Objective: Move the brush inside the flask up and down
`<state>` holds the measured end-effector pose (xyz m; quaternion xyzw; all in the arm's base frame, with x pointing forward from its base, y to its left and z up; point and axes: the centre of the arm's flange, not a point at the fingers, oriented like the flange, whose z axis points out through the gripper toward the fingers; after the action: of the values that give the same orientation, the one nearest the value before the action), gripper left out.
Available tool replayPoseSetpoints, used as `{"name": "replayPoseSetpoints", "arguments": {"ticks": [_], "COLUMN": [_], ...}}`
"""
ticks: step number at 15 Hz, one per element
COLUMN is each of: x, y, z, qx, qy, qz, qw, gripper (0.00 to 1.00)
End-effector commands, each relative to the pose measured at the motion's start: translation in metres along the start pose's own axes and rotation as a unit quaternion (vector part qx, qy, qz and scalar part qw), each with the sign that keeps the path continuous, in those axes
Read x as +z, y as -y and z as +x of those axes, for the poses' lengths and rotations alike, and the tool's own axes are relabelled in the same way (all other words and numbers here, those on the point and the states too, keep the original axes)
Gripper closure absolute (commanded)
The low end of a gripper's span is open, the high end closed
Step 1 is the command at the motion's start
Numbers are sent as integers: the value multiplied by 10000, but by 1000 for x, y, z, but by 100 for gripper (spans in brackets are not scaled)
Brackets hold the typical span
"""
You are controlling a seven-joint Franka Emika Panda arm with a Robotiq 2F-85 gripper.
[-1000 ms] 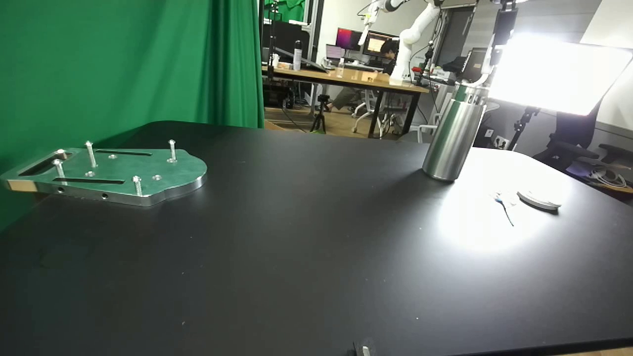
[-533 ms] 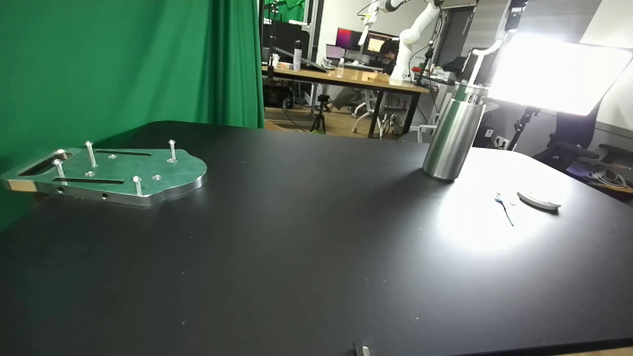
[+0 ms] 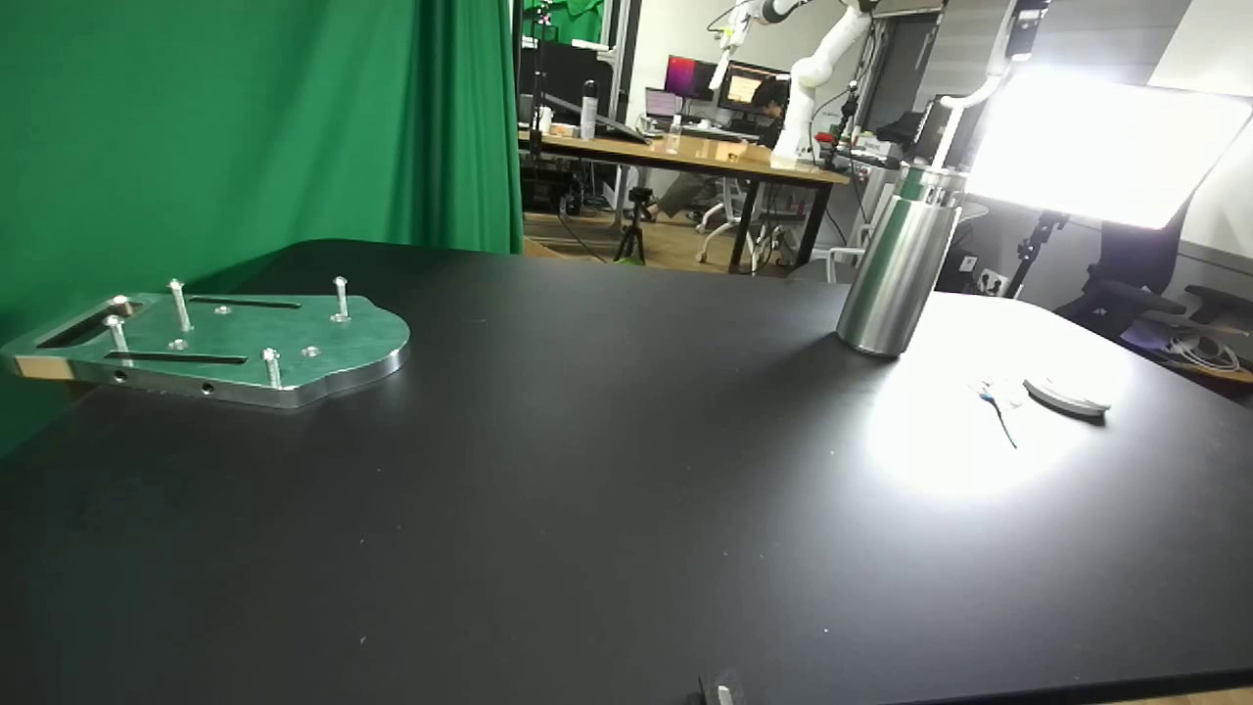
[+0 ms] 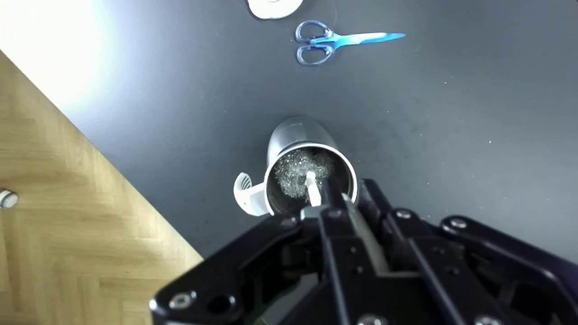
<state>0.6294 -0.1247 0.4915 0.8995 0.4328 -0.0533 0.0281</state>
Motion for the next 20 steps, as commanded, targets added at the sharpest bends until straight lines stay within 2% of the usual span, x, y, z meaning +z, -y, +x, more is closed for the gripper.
{"name": "replayPoseSetpoints", "arguments": {"ticks": [1, 10, 17, 18, 19, 20], "x": [21, 93, 96, 96, 96, 96], "y": [-11, -18, -20, -20, -20, -19], "z": [10, 39, 44, 44, 43, 42], "qx": [-70, -239, -288, -271, -267, -260], "qy": [181, 609, 717, 715, 719, 727], "qz": [150, 628, 651, 664, 679, 686], "qw": [9997, 9959, 9949, 9949, 9947, 9947], "gripper": [96, 96, 96, 89, 60, 59]}}
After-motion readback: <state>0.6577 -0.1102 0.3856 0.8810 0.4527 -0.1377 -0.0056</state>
